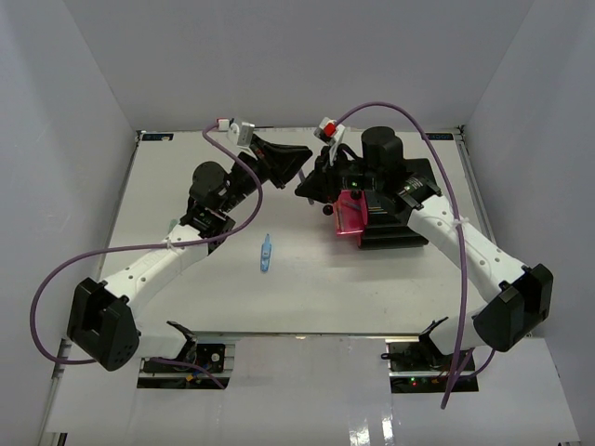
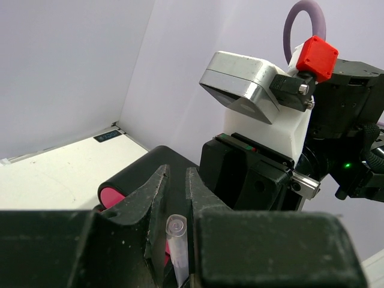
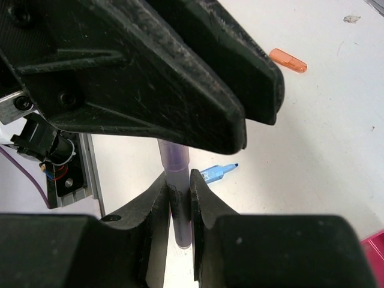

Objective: Sort the stationery into containers
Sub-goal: Close the pen cap on the pen, then place the pen in the drawer, then close the drawer in the storage box.

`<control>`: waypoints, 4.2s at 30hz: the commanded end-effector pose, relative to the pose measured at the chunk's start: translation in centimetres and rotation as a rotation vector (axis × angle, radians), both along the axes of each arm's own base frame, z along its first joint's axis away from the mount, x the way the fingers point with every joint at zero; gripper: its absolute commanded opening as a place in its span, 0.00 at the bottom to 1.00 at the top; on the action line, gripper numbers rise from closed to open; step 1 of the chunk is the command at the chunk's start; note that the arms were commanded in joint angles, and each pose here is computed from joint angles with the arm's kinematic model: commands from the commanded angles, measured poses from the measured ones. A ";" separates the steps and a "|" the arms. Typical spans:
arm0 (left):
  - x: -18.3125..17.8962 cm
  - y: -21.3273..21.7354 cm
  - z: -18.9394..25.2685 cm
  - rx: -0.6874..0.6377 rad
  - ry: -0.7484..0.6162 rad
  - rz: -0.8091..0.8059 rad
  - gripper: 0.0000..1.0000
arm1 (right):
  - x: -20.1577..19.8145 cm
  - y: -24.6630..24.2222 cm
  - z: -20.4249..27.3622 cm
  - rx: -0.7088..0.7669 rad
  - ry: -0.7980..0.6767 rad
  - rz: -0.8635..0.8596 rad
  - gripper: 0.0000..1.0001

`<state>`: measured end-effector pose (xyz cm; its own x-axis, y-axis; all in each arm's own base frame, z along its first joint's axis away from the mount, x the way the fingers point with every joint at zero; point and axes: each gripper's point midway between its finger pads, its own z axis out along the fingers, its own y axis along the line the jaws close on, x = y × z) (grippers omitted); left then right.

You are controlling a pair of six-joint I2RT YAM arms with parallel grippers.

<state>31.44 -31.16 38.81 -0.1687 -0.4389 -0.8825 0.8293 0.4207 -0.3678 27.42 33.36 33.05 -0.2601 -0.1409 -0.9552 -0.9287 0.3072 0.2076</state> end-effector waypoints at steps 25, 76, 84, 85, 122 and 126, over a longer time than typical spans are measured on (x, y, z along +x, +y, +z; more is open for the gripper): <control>5.2 4.2 9.1 0.097 -0.016 0.134 0.56 | 2.0 -3.0 1.4 0.175 -0.215 -0.142 0.08; 1.2 12.7 -16.6 0.540 0.275 0.311 0.98 | 7.1 -11.0 -2.1 -0.021 -0.060 -0.727 0.78; 0.7 7.9 -17.0 0.535 0.269 0.051 0.98 | 10.2 -21.0 0.4 0.016 -0.085 -0.998 0.96; 0.9 7.4 -17.2 0.544 0.262 0.039 0.98 | 10.4 -22.1 0.5 0.021 -0.082 -1.022 0.97; 6.5 -7.1 -26.5 0.666 0.046 -0.330 0.68 | 13.0 -28.9 -12.2 0.126 0.383 -1.039 0.94; 6.7 -8.1 -26.3 0.664 0.033 -0.338 0.66 | 12.9 -28.4 -12.4 0.126 0.390 -1.020 0.94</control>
